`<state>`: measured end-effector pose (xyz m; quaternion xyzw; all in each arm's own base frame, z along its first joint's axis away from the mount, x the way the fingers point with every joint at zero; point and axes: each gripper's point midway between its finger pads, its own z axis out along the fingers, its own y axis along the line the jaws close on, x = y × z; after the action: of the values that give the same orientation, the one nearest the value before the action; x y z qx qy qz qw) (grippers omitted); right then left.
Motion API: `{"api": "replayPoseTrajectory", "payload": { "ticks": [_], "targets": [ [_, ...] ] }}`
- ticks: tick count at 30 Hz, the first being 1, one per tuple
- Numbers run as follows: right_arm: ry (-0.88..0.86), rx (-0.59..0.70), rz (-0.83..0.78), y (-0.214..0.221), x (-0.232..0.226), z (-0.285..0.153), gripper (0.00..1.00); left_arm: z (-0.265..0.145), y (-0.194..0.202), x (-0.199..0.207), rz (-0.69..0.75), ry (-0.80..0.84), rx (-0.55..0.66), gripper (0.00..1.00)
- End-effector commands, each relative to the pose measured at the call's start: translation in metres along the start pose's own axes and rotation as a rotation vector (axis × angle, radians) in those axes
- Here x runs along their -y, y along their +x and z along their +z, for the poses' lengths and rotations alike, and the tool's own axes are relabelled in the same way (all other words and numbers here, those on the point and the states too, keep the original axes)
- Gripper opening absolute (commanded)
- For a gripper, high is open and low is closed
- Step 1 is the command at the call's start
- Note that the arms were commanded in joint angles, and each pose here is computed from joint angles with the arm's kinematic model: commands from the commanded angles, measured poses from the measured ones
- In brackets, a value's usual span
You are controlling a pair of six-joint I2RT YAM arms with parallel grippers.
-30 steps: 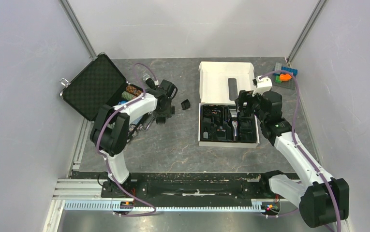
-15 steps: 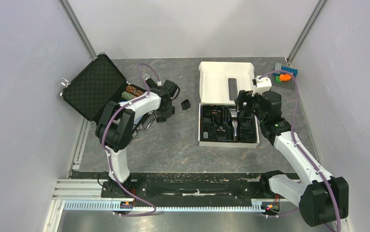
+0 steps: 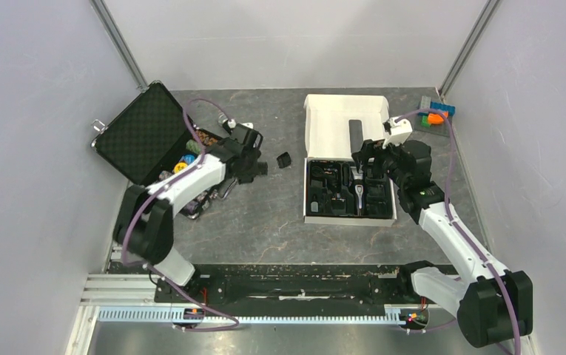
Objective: Sort the hair-cutting tools
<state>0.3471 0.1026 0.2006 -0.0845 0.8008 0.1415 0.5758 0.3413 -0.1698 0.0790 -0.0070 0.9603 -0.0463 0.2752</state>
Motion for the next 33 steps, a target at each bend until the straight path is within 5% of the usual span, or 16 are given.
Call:
{"api": "replayPoseTrajectory", "payload": {
  "ticks": [1,6,15,23,33],
  "targets": [
    [-0.198,0.11,0.056,-0.021,-0.039,-0.005,0.79,-0.061,-0.046,0.036,-0.175,0.245,0.238,0.02],
    [-0.335,0.183,0.076,-0.026,-0.077,-0.009,0.77,-0.122,-0.067,0.049,-0.331,0.453,0.42,0.02],
    [-0.507,0.366,-0.01,-0.034,-0.163,-0.024,0.76,-0.166,-0.062,0.08,-0.568,0.755,0.455,0.02],
    [-0.453,0.513,-0.078,-0.038,-0.208,-0.03,0.75,-0.208,-0.067,0.103,-0.645,0.822,0.625,0.02],
    [-0.34,0.642,-0.11,-0.041,-0.221,-0.041,0.74,-0.227,-0.067,0.113,-0.701,0.86,0.688,0.02]
  ]
}}
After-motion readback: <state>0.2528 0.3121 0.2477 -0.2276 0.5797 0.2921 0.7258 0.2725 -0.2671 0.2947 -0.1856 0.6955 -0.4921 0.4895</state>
